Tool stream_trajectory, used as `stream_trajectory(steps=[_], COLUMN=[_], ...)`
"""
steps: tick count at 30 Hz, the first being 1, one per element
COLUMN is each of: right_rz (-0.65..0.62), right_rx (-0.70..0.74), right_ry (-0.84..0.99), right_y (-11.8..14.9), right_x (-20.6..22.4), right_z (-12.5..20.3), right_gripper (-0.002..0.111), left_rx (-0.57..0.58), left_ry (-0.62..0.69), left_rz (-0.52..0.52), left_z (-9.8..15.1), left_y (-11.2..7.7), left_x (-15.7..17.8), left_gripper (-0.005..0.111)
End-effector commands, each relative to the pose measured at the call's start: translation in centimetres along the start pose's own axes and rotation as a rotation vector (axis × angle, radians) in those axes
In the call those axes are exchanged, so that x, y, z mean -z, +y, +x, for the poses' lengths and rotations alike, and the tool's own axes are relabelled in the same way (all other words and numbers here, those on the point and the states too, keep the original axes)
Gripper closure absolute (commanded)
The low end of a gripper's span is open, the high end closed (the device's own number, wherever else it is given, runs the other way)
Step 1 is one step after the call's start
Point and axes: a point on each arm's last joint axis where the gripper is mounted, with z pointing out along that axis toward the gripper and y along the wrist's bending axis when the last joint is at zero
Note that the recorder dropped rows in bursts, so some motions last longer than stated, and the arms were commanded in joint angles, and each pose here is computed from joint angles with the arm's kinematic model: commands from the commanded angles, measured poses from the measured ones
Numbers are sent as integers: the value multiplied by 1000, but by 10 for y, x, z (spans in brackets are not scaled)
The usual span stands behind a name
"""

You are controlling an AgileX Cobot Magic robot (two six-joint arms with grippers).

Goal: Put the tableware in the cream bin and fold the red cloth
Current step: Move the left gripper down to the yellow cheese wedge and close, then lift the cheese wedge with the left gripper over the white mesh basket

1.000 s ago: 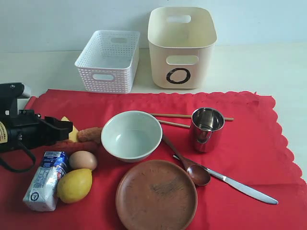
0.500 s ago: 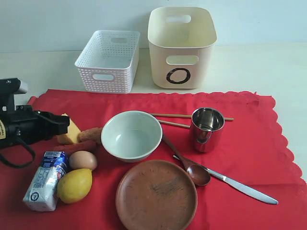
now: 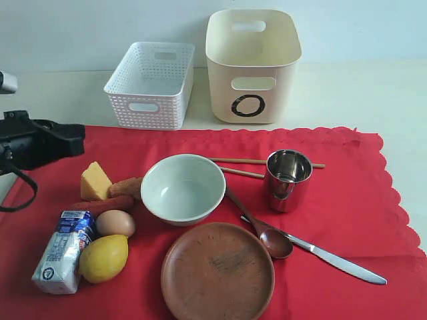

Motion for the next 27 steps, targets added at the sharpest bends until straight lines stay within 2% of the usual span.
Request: stream_trajectory(steps=[1, 2, 4, 8, 10, 12, 13, 14, 15, 27], right_rz=[-1, -1, -1, -1, -1, -1, -1, -1, -1, -1], right_rx=[1, 1, 1, 1, 1, 1, 1, 1, 1, 1], right_ry=[-5, -5, -5, -5, -5, -5, -5, -5, -5, -5], right_y=[0, 0, 0, 0, 0, 0, 0, 0, 0, 0], right_x=[0, 0, 0, 0, 0, 0, 0, 0, 0, 0], right_z=[1, 1, 1, 1, 1, 1, 1, 1, 1, 1], right_gripper=[108, 108, 108, 108, 108, 108, 108, 108, 108, 108], left_rx=[-49, -52, -40, -26, 9, 33, 33, 32, 30, 54], left_ry=[87, 111, 136, 234, 272, 284, 285, 286, 287, 276], left_rz=[5, 36, 61, 67, 38, 7, 5, 6, 7, -2], left_z=[8, 13, 19, 41, 48, 50, 50, 50, 50, 50], left_y=[1, -1, -3, 2, 8, 11, 12, 11, 11, 12], left_x=[-1, -3, -9, -29, -36, -38, -38, -38, -38, -38], left_gripper=[73, 56, 39, 37, 42, 62, 81, 91, 107, 107])
